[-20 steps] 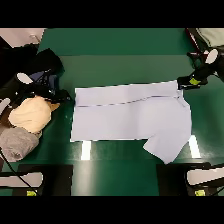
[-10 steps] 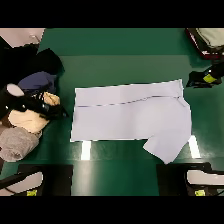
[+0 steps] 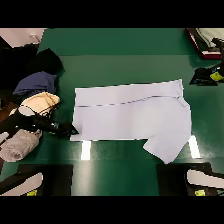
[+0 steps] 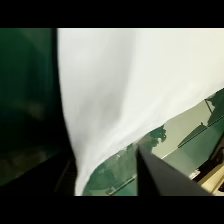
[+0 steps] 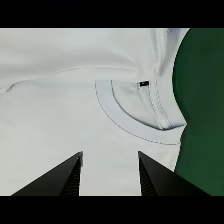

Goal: Fold the shirts.

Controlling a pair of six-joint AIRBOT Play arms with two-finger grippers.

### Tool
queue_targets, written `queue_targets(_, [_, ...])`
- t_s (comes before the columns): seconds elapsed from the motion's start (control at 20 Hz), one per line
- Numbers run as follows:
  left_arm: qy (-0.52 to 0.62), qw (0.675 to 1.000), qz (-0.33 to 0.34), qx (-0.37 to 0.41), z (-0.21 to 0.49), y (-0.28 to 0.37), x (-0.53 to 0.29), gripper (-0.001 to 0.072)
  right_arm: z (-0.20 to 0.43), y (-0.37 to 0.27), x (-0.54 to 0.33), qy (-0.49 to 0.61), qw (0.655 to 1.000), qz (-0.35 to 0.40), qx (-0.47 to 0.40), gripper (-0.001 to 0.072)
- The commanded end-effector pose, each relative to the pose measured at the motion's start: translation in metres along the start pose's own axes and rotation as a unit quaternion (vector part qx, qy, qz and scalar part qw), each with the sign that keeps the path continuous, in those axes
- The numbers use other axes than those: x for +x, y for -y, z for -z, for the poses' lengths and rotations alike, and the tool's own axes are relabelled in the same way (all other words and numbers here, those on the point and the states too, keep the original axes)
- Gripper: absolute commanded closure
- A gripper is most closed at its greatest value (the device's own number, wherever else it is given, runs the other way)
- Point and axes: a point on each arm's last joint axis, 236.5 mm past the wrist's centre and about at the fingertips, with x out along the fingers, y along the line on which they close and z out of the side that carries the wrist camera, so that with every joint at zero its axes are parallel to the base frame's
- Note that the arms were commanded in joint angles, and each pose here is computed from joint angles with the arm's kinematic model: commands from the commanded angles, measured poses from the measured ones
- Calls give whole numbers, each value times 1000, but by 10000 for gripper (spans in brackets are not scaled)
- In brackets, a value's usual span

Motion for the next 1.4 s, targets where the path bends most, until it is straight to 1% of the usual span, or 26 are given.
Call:
queue_targets(0.0, [0,1000,-14,14,2,4,12,553,8,-2,-3,-12,1000,-2,-1,300])
queue_targets(0.05, [2,1000,-8,12,1,7,12,684,12,-2,-5,-12,1000,-2,0,300])
queue_targets(0.15, [6,1000,-3,16,-3,12,9,685,34,0,-3,-24,1000,-2,7,300])
queue_targets(0.25, [15,999,-1,28,-13,19,1,686,72,9,6,-53,998,-1,25,300])
queue_targets(0.45, [46,997,-5,58,-37,33,-19,686,171,39,32,-129,985,-4,116,297])
queue_targets(0.5, [52,997,-7,63,-42,35,-22,686,198,44,39,-150,978,-8,144,232])
queue_targets(0.55, [58,996,-7,68,-46,37,-26,686,223,46,46,-168,971,-13,170,199])
queue_targets(0.65, [68,995,-8,79,-53,41,-31,685,261,42,61,-199,960,-21,196,201])
queue_targets(0.75, [73,993,-8,87,-56,44,-34,686,289,32,77,-228,953,-29,199,203])
queue_targets(0.9, [76,993,-11,94,-56,44,-36,686,299,14,95,-222,954,-49,193,211])
queue_targets(1.0, [76,992,-14,97,-56,43,-37,686,295,9,101,-206,959,-54,188,236])
queue_targets(1.2, [75,992,-16,97,-55,43,-37,685,277,13,110,-168,969,-41,179,281])
queue_targets(1.3, [74,992,-15,97,-55,43,-37,685,271,13,113,-155,972,-37,174,285])
queue_targets(1.35, [74,992,-15,97,-55,43,-37,685,270,14,114,-151,973,-36,172,379])
